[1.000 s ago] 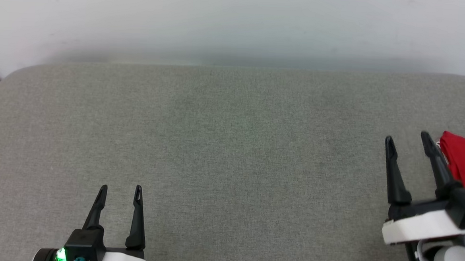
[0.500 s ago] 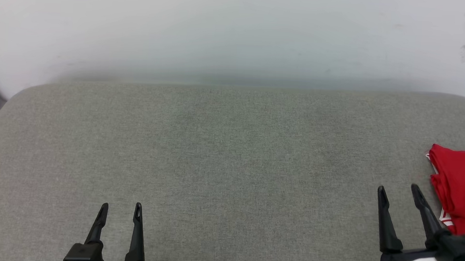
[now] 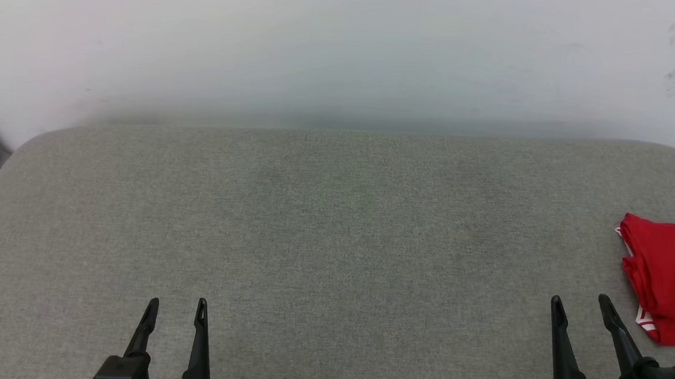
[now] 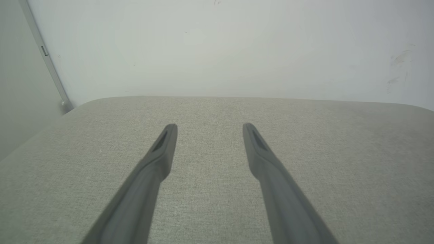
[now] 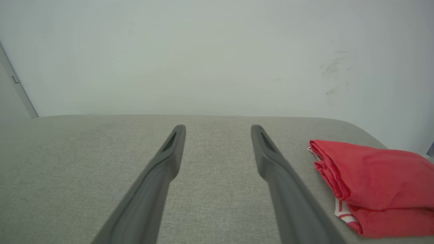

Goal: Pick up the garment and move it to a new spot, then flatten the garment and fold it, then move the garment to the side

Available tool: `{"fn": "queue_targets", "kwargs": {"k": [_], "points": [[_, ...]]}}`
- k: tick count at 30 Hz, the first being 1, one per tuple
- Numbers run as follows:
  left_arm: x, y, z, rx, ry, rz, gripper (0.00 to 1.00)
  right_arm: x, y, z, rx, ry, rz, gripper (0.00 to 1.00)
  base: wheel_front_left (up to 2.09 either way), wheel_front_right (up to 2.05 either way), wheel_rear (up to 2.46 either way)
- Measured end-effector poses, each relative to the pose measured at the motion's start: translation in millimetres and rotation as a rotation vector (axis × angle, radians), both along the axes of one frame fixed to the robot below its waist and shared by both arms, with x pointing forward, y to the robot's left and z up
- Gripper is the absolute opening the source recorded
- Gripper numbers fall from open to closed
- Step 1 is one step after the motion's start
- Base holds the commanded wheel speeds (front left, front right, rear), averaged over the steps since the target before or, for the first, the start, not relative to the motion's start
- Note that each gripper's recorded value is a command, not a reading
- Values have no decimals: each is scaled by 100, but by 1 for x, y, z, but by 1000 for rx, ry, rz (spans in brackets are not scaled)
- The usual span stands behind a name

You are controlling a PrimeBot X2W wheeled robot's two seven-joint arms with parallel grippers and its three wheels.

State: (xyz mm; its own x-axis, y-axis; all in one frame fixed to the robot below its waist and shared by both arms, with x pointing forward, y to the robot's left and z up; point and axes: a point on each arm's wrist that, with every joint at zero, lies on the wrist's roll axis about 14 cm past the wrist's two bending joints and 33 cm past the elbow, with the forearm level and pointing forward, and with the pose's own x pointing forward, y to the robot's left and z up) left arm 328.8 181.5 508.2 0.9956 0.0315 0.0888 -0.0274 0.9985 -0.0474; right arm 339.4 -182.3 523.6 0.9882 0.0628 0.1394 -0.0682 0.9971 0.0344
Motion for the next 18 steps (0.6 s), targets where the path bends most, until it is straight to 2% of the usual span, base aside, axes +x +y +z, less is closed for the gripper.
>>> {"fn": "queue_targets", "kwargs": {"k": [4, 5, 10, 18], "points": [[0, 0, -1, 6, 4, 0, 100, 0, 0, 0, 11, -1, 0, 100, 0, 0, 0], [-1, 0, -3, 6, 8, 0, 0, 0, 0, -1, 13, 3, 1, 0, 0, 0, 0], [-5, 1, -20, -4, 67, 4, 0, -2, 1, -16, 21, 52, 1, 0, 0, 0, 0], [-3, 6, -28, -169, 106, 24, 0, -1, -4, -24, 188, 93, -20, 0, 0, 0, 0]]}}
